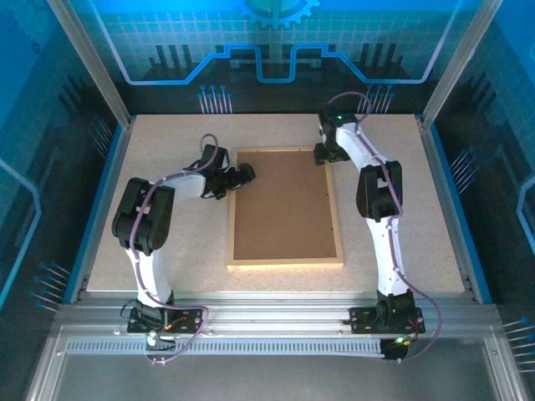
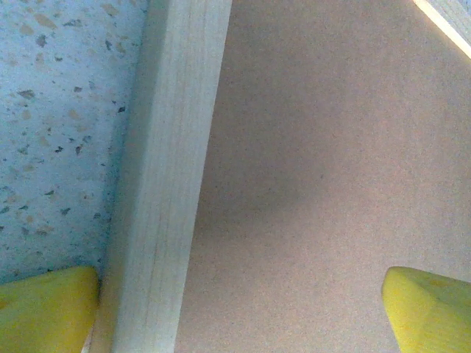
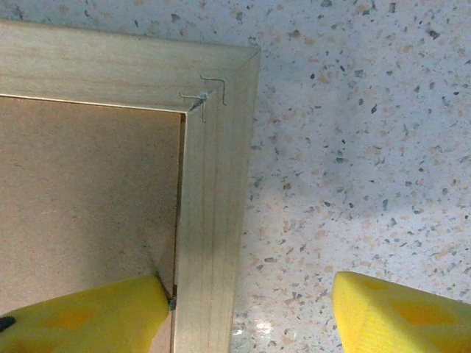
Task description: Put the photo into the frame
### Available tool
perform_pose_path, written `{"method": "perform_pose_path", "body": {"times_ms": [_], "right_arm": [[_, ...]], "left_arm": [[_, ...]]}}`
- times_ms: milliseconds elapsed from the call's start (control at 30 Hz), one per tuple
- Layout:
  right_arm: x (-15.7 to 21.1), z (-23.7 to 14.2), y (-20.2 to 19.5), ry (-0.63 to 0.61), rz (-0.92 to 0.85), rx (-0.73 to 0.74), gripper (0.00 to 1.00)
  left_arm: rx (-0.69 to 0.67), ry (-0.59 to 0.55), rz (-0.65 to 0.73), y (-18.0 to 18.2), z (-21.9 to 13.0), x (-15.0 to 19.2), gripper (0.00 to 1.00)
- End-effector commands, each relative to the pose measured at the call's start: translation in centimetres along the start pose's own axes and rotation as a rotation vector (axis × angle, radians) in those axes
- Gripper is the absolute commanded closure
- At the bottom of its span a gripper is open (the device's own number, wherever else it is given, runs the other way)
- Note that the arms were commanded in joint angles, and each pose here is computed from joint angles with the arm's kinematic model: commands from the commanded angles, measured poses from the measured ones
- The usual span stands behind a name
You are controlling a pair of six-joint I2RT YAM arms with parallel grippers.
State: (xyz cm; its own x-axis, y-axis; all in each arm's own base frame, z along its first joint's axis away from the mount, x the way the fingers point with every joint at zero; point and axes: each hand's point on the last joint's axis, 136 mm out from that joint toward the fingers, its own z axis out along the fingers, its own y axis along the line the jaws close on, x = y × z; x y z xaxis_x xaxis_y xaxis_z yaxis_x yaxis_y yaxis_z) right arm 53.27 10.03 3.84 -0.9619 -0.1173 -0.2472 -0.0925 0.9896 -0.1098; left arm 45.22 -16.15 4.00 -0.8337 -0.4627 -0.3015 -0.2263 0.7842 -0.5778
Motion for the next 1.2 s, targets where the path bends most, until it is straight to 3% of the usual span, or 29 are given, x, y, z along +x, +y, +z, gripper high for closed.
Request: {"method": "perform_pose_path", "body": {"times_ms": [0, 200, 367, 600, 833, 1167], "right_arm": [[3.5, 2.0, 5.9, 0.123, -0.075, -0.148, 0.32], [-0.5, -5.0, 6.1, -0.069, 0.026, -0.376, 0.32], [-1.7, -8.2, 3.2, -0.161, 0.066, -0.348, 0.31], [0.2, -7.7, -0.7, -0.155, 0.103, -0.222, 0.30], [3.9, -5.9, -1.3, -0.096, 0.114, -0.211, 0.30], [6.6, -2.2, -1.2, -0.010, 0.118, -0.188, 0.33]], "left_arm": [[0.128, 0.167, 0.050, -3.1, 2.6, 5.3, 0.01], [0.120, 0.155, 0.060, -3.5, 2.4, 4.7, 0.01], [0.123, 0.139, 0.065, -3.9, 2.0, 4.2, 0.01], [0.124, 0.080, 0.083, -4.5, -0.6, 1.5, 0.01], [0.025, 0.001, 0.135, -2.2, -3.7, -2.9, 0.01], [-0.117, 0.025, 0.191, 0.7, -3.1, -5.2, 0.01]]}}
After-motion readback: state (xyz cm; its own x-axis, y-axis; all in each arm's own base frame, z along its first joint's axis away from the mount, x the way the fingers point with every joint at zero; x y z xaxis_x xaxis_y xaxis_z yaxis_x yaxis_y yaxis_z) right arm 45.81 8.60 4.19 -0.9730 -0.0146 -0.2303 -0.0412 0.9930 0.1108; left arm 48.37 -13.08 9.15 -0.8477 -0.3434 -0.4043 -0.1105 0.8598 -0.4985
